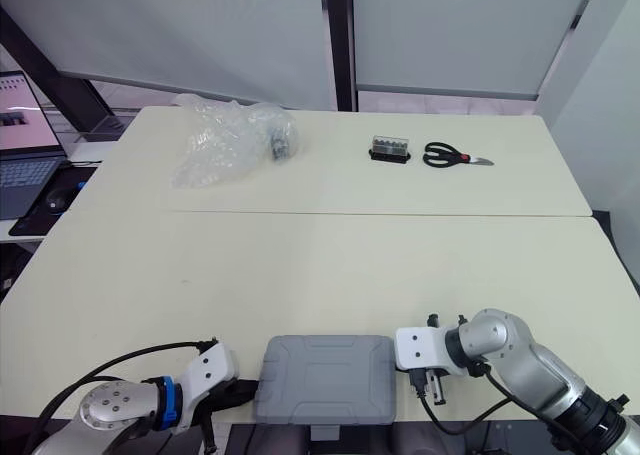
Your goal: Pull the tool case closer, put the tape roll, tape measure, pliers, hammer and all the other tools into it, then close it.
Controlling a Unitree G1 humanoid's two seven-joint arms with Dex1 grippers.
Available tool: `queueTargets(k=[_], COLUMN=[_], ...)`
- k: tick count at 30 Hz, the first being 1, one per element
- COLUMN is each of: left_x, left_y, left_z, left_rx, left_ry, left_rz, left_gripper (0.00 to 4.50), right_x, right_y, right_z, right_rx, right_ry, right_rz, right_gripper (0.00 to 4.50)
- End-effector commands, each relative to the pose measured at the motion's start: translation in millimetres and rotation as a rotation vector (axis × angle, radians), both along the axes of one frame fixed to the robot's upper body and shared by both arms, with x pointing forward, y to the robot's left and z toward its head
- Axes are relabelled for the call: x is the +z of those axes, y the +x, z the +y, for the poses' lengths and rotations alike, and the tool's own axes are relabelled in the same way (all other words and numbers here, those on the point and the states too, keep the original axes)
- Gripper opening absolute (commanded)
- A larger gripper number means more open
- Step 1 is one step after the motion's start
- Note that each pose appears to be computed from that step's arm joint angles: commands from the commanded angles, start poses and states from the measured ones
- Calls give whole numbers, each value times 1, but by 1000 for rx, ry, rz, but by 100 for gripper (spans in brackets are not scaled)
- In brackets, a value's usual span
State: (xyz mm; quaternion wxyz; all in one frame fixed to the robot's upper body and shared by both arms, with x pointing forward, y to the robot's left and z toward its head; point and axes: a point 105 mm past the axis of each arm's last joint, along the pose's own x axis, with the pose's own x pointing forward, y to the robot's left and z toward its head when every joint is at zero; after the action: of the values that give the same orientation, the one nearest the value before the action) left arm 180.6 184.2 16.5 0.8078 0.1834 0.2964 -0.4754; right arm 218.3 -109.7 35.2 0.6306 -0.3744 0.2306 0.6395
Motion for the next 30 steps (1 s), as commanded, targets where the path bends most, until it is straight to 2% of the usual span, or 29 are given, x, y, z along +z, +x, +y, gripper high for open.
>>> queueTargets(k=[1, 12, 19, 25, 28, 30], left_x=[6, 4, 9, 58, 89, 99], left_y=[3, -2, 8, 29, 31, 33], left_z=[-9, -1, 45, 107, 118, 121], left_rx=[-30, -30, 61, 132, 123, 119], left_ry=[-27, -5, 111, 187, 164, 157], left_rz=[-33, -11, -59, -185, -212, -209], left_gripper=[0, 0, 0, 0, 0, 0], right_x=[13, 14, 26, 69, 96, 108], right_y=[2, 6, 19, 20, 14, 13], right_z=[10, 2, -31, -73, -93, -100], right_rx=[32, 7, -71, -67, -36, -33], right_ry=[40, 12, -30, -15, -23, -27], right_rz=[-39, -30, -55, -108, -98, -78], right_gripper=[3, 3, 3, 3, 3, 3])
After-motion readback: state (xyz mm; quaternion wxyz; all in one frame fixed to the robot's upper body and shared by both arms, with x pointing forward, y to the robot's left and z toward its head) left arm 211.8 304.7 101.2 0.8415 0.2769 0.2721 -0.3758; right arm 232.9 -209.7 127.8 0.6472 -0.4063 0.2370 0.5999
